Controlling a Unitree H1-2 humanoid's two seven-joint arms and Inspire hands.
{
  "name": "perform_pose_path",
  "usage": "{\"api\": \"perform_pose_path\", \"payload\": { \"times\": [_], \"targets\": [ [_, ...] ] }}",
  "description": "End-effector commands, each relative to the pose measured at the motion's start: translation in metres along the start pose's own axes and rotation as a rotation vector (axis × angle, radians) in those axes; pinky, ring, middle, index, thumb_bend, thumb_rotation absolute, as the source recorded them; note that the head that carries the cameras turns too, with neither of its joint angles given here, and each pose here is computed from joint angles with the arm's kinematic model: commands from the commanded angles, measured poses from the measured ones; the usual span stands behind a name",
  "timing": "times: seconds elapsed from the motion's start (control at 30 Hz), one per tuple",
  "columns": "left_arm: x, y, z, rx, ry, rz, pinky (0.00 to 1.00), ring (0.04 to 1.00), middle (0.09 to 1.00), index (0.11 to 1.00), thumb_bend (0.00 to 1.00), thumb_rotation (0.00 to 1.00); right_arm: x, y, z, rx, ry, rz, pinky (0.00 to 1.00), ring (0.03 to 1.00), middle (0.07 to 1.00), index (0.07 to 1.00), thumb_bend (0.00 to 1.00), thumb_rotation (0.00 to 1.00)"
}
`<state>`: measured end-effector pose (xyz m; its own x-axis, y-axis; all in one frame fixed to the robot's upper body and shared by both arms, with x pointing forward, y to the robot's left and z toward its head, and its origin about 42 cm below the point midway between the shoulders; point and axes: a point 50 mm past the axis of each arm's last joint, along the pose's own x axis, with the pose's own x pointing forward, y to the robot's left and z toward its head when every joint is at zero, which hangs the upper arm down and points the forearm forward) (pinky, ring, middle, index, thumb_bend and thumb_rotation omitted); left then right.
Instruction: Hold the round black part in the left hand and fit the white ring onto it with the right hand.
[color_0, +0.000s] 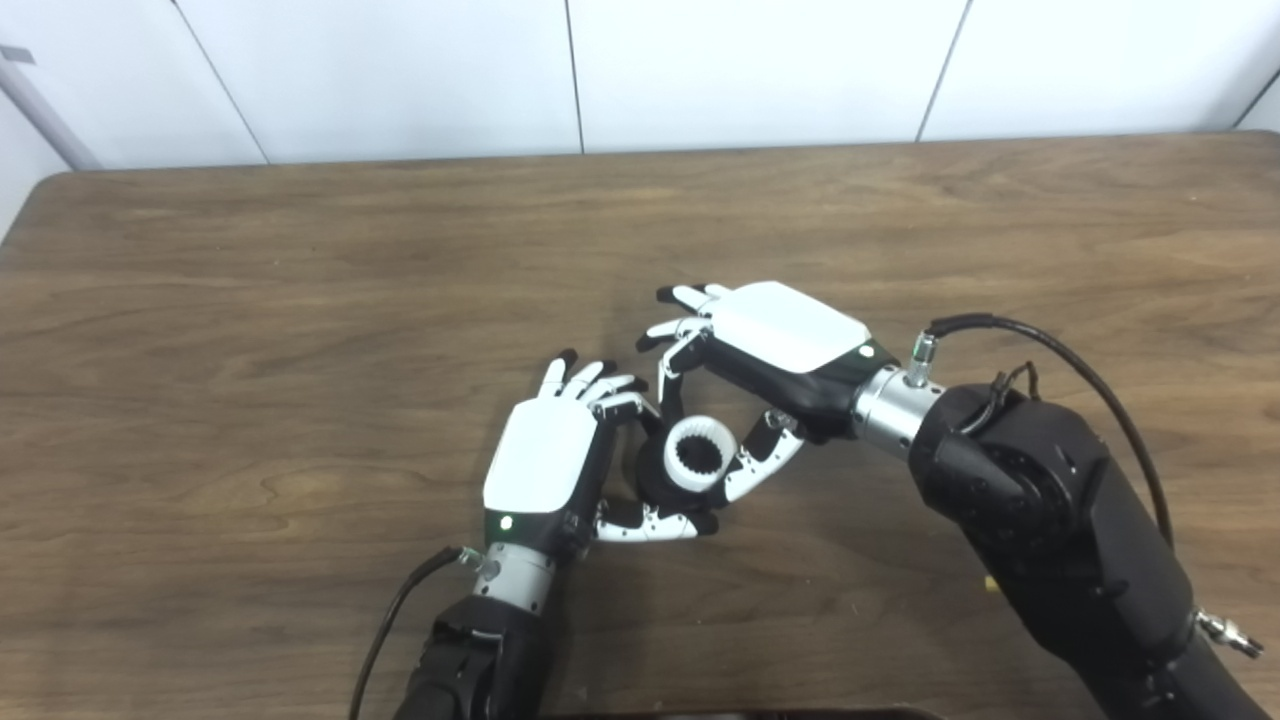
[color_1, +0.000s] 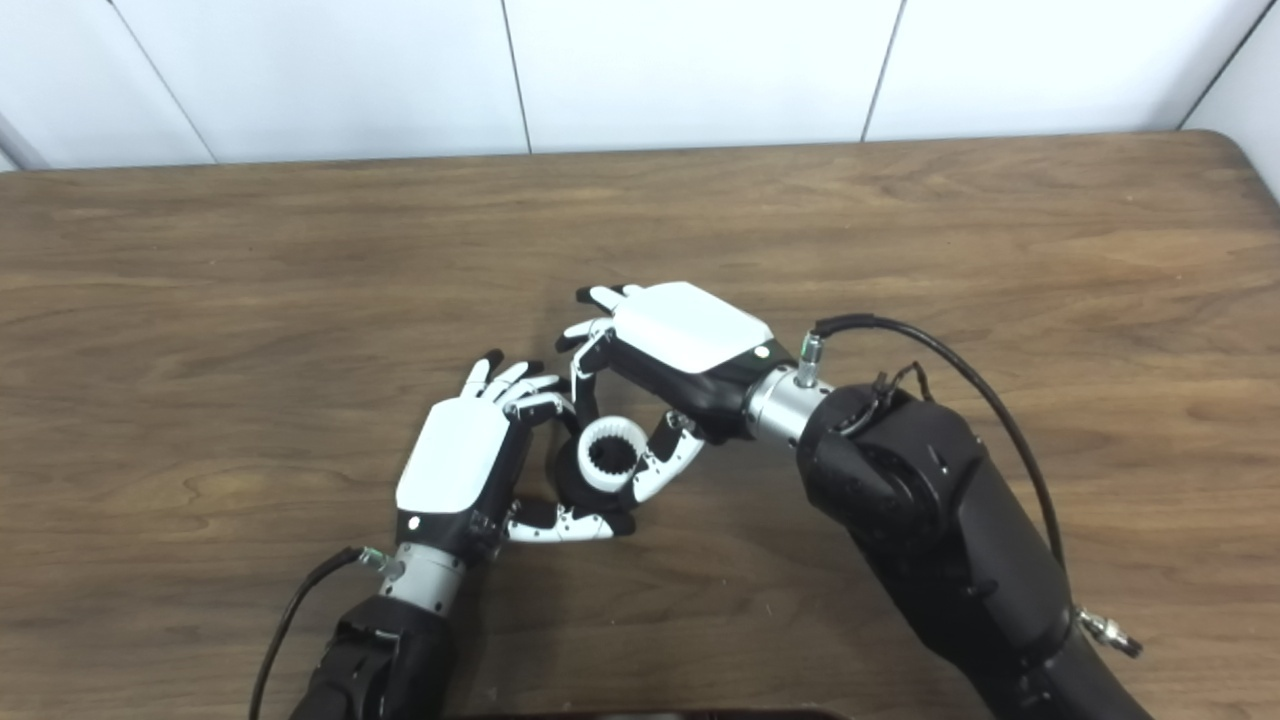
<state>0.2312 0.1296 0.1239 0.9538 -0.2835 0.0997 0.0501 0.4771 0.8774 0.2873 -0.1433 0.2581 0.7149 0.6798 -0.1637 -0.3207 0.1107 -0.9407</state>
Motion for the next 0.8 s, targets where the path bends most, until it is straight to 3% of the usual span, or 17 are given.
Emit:
{"api": "perform_pose_path", "payload": {
  "times": [0.0, 0.77],
  "targets": [
    [0.0058, 0.0102, 0.0074, 0.012, -0.034, 0.05, 1.0, 0.894, 0.795, 0.486, 0.52, 0.06, 0.0018, -0.0135, 0.0037, -0.025, -0.027, -0.068, 1.0, 1.0, 0.867, 0.485, 0.52, 0.14],
    [0.0063, 0.0092, 0.0102, 0.011, -0.032, 0.05, 1.0, 0.895, 0.794, 0.485, 0.52, 0.06, 0.0054, -0.016, -0.0008, 0.004, 0.001, -0.069, 1.0, 1.0, 0.862, 0.485, 0.52, 0.13]
  ]
}}
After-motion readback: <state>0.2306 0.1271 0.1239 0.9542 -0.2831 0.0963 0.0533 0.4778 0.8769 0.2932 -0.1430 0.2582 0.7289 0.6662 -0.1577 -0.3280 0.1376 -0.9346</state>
